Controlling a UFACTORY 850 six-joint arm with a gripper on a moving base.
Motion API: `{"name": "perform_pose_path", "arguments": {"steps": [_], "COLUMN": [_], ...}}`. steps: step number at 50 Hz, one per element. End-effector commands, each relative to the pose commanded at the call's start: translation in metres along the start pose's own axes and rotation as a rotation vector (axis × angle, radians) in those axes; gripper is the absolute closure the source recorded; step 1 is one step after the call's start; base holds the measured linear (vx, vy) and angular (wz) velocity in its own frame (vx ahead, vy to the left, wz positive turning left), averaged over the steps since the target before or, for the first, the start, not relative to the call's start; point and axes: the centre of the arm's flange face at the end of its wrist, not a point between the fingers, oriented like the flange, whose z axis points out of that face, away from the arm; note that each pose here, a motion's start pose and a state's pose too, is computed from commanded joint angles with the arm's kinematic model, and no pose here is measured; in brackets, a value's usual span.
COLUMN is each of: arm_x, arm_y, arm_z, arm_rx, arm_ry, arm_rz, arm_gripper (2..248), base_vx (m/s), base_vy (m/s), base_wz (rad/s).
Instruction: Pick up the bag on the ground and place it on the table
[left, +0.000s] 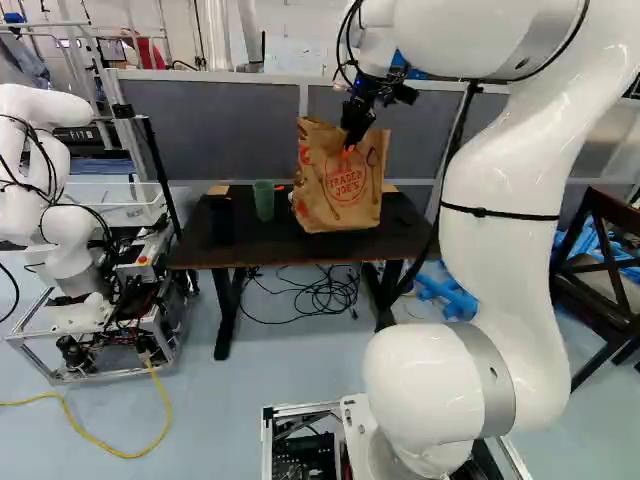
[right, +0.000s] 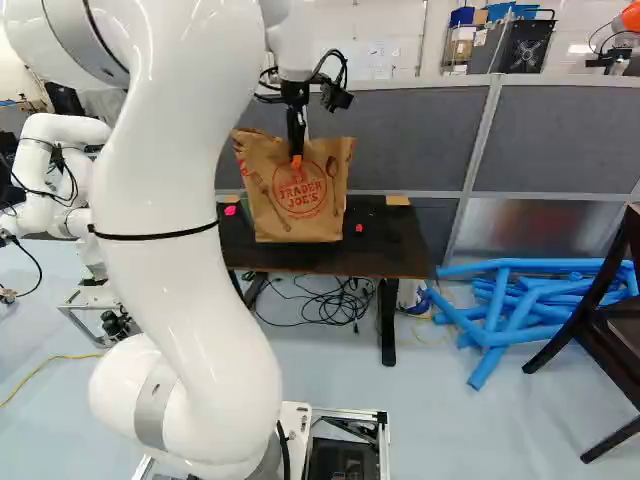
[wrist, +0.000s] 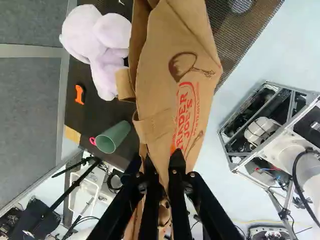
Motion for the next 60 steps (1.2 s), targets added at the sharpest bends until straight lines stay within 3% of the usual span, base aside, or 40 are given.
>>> {"name": "perform_pose_path", "arguments": {"steps": [16,60], "arm_x": [0.008,0.029], "arm_y": [-0.013,-0.025], "arm_z": [0.008,0.076], "arm_rx": [0.000,-0.047], "arm_ry": [0.000,-0.023], "arm_rz": [-0.002,0.017], "arm_gripper": [225,225], "base_vx": [0.000,0.000], "base_vy": [0.000,0.000], "base_wz": [0.000,0.000]}}
